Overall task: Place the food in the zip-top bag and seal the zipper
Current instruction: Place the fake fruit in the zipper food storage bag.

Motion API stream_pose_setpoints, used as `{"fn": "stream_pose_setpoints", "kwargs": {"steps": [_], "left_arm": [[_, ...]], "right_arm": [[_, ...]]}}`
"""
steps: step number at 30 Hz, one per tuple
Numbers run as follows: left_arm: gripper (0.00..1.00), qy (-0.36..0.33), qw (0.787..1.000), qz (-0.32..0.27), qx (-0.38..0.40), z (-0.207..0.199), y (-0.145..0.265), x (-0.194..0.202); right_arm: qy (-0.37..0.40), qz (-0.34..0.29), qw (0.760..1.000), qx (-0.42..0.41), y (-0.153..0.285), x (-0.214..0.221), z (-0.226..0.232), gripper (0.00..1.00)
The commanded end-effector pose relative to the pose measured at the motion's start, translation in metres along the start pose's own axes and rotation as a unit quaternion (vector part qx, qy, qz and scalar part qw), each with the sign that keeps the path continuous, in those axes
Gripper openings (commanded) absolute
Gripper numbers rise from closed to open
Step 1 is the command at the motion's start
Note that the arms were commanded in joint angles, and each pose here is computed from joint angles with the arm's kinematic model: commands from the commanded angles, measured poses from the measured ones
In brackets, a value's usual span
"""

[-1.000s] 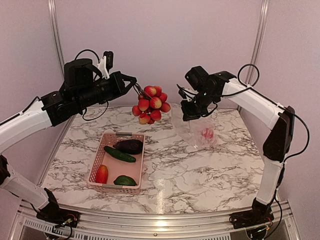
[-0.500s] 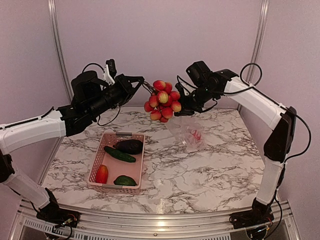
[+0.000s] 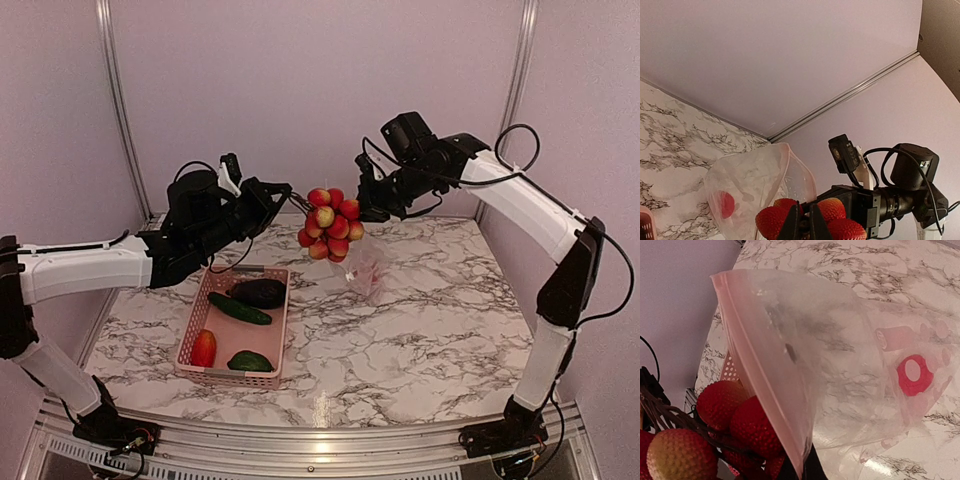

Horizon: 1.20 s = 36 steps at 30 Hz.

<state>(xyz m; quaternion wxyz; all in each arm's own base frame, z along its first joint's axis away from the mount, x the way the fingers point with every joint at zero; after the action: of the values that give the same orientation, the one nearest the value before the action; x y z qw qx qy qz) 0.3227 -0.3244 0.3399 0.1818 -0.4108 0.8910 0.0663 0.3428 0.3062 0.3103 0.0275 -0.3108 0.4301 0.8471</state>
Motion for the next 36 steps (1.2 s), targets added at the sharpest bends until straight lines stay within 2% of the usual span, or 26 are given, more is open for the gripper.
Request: {"fn": "stream_pose_setpoints", "kwargs": {"steps": [1,5,10,20,23,27,30,33,36], "left_arm": [[0.0,-0.015,0.996,-0.041,-0.08,0.019,0.003,-0.01],[0.0,-0.042,0.982,-0.051,-0.18,0.044,0.005,-0.014],[0.0,-0.077,0.967,-0.034,-0.242,0.052,-0.002,-0.01],[0.0,-0.115,0.959,-0.011,-0.259,0.041,-0.03,0.005],[0.0,-0.133,0.965,0.008,-0.228,0.028,-0.04,0.017],[0.0,-0.16,0.976,0.024,-0.143,-0.006,-0.049,0.032],[0.0,-0.197,0.972,0.04,-0.12,-0.017,-0.053,0.044],[0.0,-0.24,0.953,0.038,-0.18,-0.007,-0.059,0.048],[0.0,-0.232,0.94,0.021,-0.249,0.019,-0.061,0.043]], "right_arm": [[-0.002,-0.029,1.0,-0.011,0.021,-0.005,0.012,0.0],[-0.005,-0.027,1.0,-0.008,0.022,-0.003,0.011,0.0],[-0.008,-0.03,0.999,-0.009,0.023,-0.004,0.012,0.0],[-0.006,-0.034,0.999,-0.029,0.019,-0.007,0.02,0.0],[-0.005,-0.036,0.999,-0.019,0.019,-0.01,0.018,0.0],[-0.003,-0.027,1.0,0.001,0.016,-0.007,0.012,0.0],[-0.001,-0.028,1.0,-0.002,0.018,-0.009,0.013,0.0],[-0.001,-0.034,0.999,-0.011,0.022,-0.012,0.018,0.0],[-0.003,-0.04,0.999,-0.019,0.026,-0.014,0.022,0.0]]}}
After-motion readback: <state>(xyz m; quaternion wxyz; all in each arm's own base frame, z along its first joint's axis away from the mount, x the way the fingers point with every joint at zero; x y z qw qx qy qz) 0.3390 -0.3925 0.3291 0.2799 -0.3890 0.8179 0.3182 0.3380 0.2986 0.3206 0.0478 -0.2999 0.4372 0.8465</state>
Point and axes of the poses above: each gripper's point midway between its finger pads, its own y axis back along the fingers, its own z axis along the line the jaws close on, x = y × z, the point moved 4 cm from there along y, back along the fingers, and after that the axes turned 10 degrees about y, right-handed, at the moved point
